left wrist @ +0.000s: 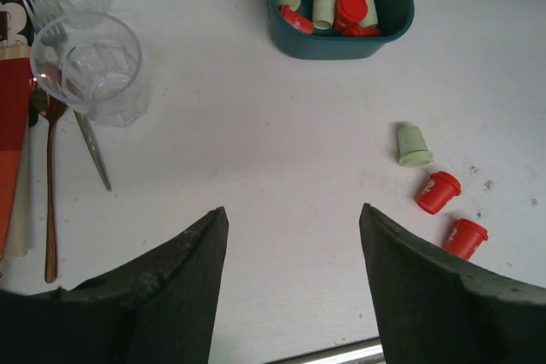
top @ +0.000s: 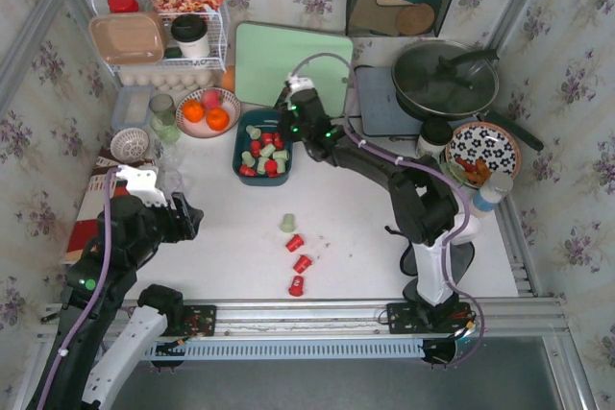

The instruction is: Mix the coffee capsules in the storage basket

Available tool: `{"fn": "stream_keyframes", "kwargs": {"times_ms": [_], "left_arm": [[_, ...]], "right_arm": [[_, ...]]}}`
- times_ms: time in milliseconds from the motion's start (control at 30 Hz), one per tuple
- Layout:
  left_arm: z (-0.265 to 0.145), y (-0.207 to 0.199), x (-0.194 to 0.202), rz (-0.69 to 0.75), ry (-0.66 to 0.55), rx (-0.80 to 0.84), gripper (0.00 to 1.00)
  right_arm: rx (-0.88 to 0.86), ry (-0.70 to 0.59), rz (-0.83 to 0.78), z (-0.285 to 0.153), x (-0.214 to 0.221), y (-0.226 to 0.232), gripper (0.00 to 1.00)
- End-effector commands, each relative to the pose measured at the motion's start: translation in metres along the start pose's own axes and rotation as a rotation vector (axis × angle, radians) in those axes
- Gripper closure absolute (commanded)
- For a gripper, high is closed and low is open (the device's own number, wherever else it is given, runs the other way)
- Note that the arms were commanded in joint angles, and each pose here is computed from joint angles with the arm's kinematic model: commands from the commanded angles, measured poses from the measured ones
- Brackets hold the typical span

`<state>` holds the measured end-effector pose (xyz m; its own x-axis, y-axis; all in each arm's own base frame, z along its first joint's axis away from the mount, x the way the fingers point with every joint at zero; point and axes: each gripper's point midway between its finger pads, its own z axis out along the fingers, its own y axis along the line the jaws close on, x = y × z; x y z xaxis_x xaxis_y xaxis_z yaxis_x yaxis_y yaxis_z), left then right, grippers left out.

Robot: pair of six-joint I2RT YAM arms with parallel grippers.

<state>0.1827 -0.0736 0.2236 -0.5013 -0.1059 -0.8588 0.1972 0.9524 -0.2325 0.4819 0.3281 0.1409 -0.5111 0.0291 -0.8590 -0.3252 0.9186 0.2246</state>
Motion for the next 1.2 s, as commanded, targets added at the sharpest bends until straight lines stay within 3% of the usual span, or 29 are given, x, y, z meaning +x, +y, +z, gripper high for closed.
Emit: {"fn": "stream_keyframes", "kwargs": {"times_ms": [0, 133, 333, 467, 767, 1167], "left_arm": [[0.001, 0.001, -0.001, 0.004, -0.003, -0.007, 0.34], [0.002, 0.003, 0.0, 0.005, 0.002, -0.014, 0.34], [0.004, 0.004, 0.002, 0.006, 0.011, -0.022, 0.34], [0.006, 0.006, 0.004, 0.006, 0.024, -0.031, 0.34], [0.009, -0.013, 0.009, 0.012, 0.099, 0.065, 0.34], [0.03, -0.028, 0.03, -0.069, 0.297, 0.102, 0.33]], "right_arm": [[-0.198, -0.078, -0.075, -0.006, -0.015, 0.076, 0.53], [-0.187, -0.094, -0.122, 0.011, -0.004, 0.1, 0.45], [-0.065, -0.096, -0.126, 0.043, 0.011, 0.082, 0.32], [-0.018, -0.074, -0.132, 0.04, 0.013, 0.073, 0.28], [0.001, -0.153, -0.191, -0.054, -0.003, 0.041, 0.27], [0.137, -0.23, -0.206, -0.152, 0.061, -0.045, 0.24]]}}
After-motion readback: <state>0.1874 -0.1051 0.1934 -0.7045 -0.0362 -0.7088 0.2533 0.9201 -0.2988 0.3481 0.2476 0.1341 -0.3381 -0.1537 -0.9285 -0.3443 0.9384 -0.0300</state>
